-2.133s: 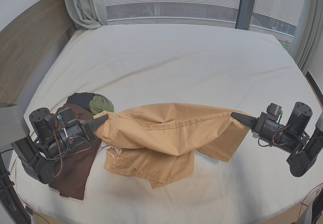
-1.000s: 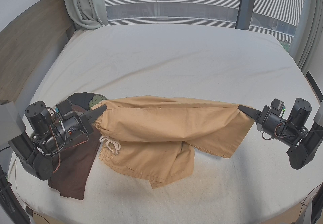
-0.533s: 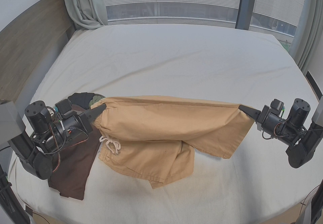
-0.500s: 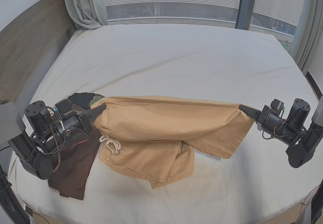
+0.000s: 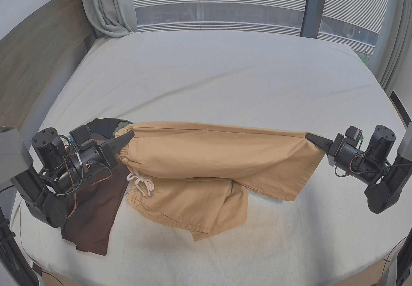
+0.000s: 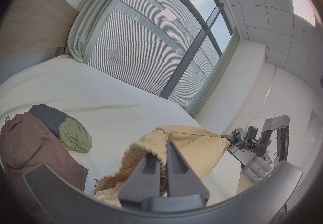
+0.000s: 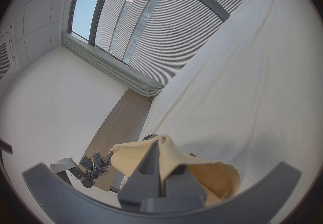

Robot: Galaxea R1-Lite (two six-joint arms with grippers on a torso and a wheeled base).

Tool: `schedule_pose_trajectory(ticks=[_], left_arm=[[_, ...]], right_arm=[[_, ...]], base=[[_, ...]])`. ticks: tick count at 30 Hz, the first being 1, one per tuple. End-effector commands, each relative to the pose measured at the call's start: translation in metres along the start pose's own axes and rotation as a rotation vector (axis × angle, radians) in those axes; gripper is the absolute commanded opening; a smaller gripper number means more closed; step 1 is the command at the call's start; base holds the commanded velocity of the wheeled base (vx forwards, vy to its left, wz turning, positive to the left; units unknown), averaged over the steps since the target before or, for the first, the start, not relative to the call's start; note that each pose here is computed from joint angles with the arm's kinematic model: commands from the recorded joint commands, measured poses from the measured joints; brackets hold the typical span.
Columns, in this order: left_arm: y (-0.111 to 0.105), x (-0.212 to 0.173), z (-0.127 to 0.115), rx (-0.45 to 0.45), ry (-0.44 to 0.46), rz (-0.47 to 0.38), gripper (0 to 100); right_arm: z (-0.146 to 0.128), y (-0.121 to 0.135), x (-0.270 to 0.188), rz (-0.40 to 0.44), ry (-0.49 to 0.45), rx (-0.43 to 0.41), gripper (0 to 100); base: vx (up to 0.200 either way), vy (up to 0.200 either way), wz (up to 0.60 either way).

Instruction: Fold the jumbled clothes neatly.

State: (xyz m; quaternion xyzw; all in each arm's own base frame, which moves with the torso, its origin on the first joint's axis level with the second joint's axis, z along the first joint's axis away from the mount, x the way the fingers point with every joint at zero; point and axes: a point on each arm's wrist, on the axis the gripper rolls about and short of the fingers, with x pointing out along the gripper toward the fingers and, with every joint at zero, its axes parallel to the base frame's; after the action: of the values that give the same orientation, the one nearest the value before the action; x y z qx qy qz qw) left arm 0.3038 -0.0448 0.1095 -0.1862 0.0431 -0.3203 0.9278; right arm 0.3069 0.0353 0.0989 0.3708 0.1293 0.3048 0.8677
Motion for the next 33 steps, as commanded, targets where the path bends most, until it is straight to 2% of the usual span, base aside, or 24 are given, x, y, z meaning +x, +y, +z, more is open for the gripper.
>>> schedule_pose_trajectory(ticks=[1, 8, 13, 19, 29, 33], left_arm=[[0.0, 0.001, 0.0, 0.002, -0.001, 0.002, 0], [0.0, 0.008, 0.006, 0.011, -0.039, 0.017, 0], [0.015, 0.028, -0.001, -0.018, -0.067, 0.069, 0], [0.028, 0.042, -0.006, -0.03, -0.083, 0.096, 0], [0.029, 0.061, -0.002, -0.068, -0.129, 0.073, 0], [0.038, 0.074, -0.004, -0.074, -0.154, 0.074, 0]], right_arm=[[0.0, 0.002, 0.001, 0.007, 0.0, -0.003, 0], [0.0, 0.006, 0.01, 0.034, 0.008, -0.014, 0], [0.009, 0.002, 0.026, 0.062, -0.015, -0.039, 0], [0.014, -0.013, 0.044, 0.058, -0.019, -0.038, 0], [0.022, -0.026, 0.065, 0.069, -0.034, -0.051, 0], [0.025, -0.031, 0.074, 0.075, -0.042, -0.057, 0]], base=[[0.0, 0.0, 0.0], [0.0, 0.0, 0.0], [0.0, 0.0, 0.0], [0.0, 0.0, 0.0], [0.0, 0.0, 0.0], [0.0, 0.0, 0.0]])
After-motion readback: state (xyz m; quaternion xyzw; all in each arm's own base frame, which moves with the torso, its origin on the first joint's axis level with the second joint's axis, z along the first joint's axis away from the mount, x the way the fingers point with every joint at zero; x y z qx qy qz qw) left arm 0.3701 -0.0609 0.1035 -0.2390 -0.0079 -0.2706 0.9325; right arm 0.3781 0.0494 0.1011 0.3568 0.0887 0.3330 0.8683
